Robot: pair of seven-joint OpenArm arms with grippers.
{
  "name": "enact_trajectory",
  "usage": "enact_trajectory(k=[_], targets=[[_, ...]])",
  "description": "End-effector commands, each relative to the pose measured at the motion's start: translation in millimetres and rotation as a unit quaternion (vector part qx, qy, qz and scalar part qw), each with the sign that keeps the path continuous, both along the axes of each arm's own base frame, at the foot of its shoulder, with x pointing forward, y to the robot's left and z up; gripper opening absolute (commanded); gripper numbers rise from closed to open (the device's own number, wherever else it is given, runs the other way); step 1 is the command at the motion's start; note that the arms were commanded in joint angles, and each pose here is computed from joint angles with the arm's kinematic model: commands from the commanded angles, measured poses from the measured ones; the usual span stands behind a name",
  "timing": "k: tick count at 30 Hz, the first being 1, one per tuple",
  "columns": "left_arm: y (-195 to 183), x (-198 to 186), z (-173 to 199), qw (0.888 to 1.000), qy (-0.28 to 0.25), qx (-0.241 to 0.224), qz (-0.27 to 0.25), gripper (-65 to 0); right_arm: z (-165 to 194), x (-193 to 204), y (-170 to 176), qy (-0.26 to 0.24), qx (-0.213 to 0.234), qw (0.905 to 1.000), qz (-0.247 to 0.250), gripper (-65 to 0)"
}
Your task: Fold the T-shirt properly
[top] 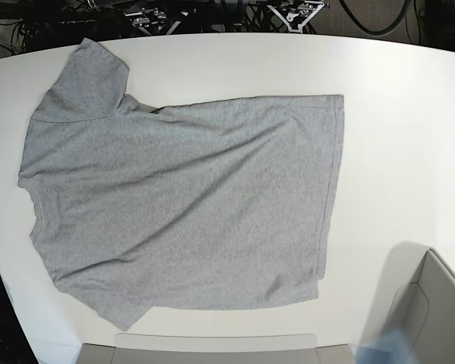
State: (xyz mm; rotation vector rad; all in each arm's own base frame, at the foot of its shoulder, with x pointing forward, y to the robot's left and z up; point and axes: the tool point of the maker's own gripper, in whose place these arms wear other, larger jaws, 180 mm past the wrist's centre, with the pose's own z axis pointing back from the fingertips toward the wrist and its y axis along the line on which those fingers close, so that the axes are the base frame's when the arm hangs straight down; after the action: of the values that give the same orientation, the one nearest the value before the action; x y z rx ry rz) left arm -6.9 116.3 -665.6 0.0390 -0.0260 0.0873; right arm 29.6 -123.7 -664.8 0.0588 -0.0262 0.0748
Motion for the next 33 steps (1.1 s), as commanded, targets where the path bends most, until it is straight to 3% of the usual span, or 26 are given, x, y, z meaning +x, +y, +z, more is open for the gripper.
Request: enact_trajectory(k=[1,4,8,12,15,18,33], targets=[[-1.6,2.3,0.1,1.000,-0.004,0.000,-0.003,-65.0,-0.1,-3.3,-3.2,0.001,-0.002,1.0000,-0.002,-65.0],[-1.5,2.2,0.1,1.000,-0.003,0.000,0.001,-65.0,-0.1,-5.9,-9.1,0.003,-0.006,0.9999,-0.011,-65.0],[-1.5,8.3,0.1,1.000,-0.008,0.000,0.002,-65.0,0.4,3.4,-8.3,-0.004,0.000,0.9952,-0.098,-65.0],[-1.6,28.7,0.4,1.000,-0.023,0.000,0.001,-65.0,0.9,9.7,-11.2,-0.010,0.008,0.9752,-0.221,-65.0],[-1.7,30.9,0.5,1.000,-0.025,0.000,-0.003,-65.0,1.5,13.7,-24.6,-0.018,0.003,0.9586,-0.284,-65.0],[-3.7,30.9,0.5,1.000,-0.025,-0.001,-0.003,-65.0,2.1,20.7,-25.1,-0.022,0.007,0.9532,-0.301,-65.0],[-1.7,43.5,1.1,0.999,-0.034,0.000,-0.004,-65.0,2.6,24.1,-32.3,-0.024,0.002,0.9533,-0.301,-65.0]])
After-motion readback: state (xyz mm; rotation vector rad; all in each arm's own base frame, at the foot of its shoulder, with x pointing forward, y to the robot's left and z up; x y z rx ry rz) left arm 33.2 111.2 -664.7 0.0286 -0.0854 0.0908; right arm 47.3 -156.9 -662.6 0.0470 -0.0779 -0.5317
